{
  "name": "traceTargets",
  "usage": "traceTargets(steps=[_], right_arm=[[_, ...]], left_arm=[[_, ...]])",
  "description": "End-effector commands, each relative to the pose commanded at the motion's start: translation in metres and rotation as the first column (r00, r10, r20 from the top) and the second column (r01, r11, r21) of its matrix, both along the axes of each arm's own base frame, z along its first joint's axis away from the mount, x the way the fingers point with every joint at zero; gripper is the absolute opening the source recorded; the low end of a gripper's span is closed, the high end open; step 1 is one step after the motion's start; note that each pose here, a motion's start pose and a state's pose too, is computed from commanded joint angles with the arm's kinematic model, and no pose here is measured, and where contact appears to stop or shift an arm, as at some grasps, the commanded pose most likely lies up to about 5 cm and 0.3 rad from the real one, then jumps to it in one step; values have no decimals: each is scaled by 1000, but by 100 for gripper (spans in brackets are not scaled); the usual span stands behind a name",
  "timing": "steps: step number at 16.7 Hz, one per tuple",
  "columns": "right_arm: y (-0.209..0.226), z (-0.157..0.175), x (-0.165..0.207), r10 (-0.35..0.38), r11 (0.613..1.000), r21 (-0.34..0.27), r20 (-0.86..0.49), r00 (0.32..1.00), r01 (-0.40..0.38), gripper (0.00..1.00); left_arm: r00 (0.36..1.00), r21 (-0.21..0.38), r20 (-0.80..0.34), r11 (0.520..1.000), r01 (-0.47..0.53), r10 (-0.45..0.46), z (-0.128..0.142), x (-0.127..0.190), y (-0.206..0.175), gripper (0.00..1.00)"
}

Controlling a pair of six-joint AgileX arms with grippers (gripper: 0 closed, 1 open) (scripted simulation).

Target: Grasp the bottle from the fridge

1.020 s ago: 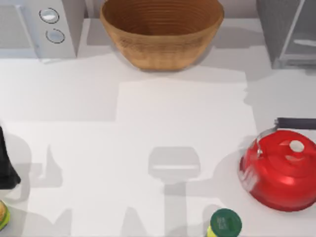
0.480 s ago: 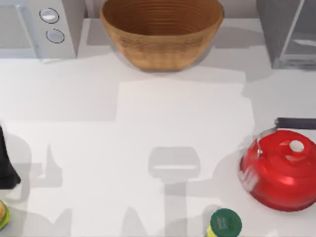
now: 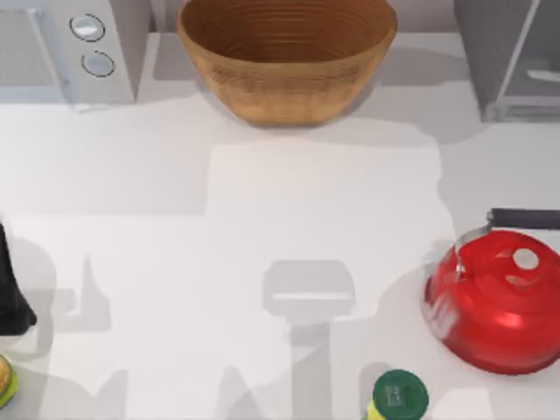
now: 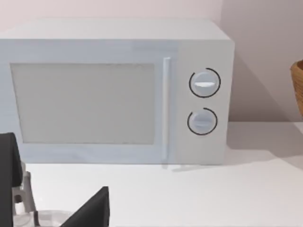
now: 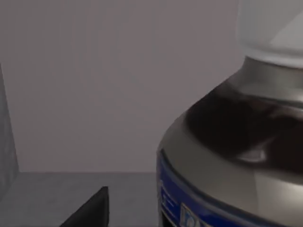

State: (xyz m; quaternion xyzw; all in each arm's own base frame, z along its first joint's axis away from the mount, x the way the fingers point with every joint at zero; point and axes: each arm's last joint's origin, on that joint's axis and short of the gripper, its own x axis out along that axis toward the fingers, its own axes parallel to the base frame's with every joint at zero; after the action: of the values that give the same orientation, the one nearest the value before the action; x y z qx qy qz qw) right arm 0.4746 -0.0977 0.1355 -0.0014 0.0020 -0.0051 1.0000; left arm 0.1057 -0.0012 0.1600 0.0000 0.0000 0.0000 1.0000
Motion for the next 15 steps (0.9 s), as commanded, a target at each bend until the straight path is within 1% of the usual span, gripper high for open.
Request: traceTargets(steps=[3,15], right_arm=[[0,0,0,0,1000,0,0,1000,0,100],[0,0,0,0,1000,0,0,1000,0,10]], left_arm=[[1000,0,0,1000,0,0,0,0,0,100],[1000,0,0,1000,0,0,0,0,0,100]])
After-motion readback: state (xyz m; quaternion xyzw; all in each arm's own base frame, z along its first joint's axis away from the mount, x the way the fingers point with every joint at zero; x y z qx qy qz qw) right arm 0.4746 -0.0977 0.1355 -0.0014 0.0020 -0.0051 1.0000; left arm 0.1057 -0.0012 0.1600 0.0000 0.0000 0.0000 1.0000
